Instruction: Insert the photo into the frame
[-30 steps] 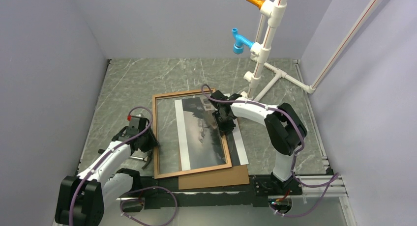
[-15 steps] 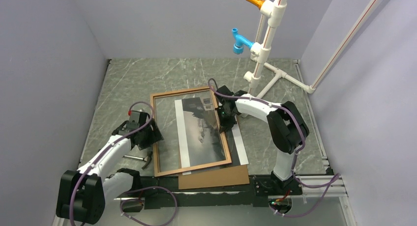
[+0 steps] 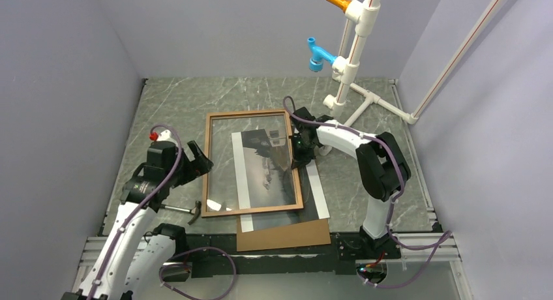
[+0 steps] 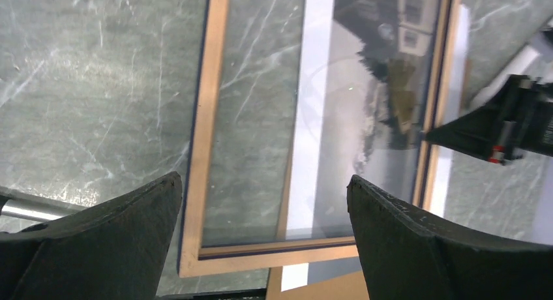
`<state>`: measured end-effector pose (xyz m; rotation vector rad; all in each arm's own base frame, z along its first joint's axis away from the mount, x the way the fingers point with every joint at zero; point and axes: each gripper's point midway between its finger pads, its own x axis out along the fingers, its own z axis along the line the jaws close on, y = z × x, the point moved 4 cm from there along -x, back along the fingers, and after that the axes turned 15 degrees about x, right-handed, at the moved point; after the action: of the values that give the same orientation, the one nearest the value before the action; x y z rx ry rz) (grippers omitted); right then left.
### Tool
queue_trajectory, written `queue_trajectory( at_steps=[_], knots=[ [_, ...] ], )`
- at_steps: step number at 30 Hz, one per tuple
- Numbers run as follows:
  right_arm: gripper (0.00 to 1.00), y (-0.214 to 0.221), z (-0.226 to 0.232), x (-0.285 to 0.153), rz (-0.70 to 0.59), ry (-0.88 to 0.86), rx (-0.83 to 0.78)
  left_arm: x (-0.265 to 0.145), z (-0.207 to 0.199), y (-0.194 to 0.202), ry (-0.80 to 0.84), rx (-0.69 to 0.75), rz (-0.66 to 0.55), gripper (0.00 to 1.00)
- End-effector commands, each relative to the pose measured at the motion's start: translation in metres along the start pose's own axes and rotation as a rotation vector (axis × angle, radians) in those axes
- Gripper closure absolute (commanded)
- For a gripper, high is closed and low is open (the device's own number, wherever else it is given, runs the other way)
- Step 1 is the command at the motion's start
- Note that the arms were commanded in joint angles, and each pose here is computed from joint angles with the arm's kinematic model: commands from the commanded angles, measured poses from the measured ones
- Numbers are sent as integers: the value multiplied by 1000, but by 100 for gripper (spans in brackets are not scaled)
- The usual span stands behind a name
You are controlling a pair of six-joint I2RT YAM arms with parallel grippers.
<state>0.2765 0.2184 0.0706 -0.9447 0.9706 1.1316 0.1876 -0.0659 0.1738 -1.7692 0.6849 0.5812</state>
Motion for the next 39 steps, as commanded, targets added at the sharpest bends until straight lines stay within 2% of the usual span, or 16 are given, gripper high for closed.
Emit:
queue_trajectory(
  at_steps=[1, 8, 21, 39],
  knots=[
    [100, -25, 40, -16, -59, -145, 3, -27, -7, -16, 28, 27, -48, 1],
    [100, -40, 42, -14, -118, -71, 4, -41, -7, -22, 27, 20, -98, 1],
    [100, -63, 59, -16, -167, -79, 44, -38, -4, -15, 10, 15, -69, 1],
    [100, -91, 137, -3, -165, -183, 29, -34, -2, -11, 6, 13, -58, 1]
  ],
)
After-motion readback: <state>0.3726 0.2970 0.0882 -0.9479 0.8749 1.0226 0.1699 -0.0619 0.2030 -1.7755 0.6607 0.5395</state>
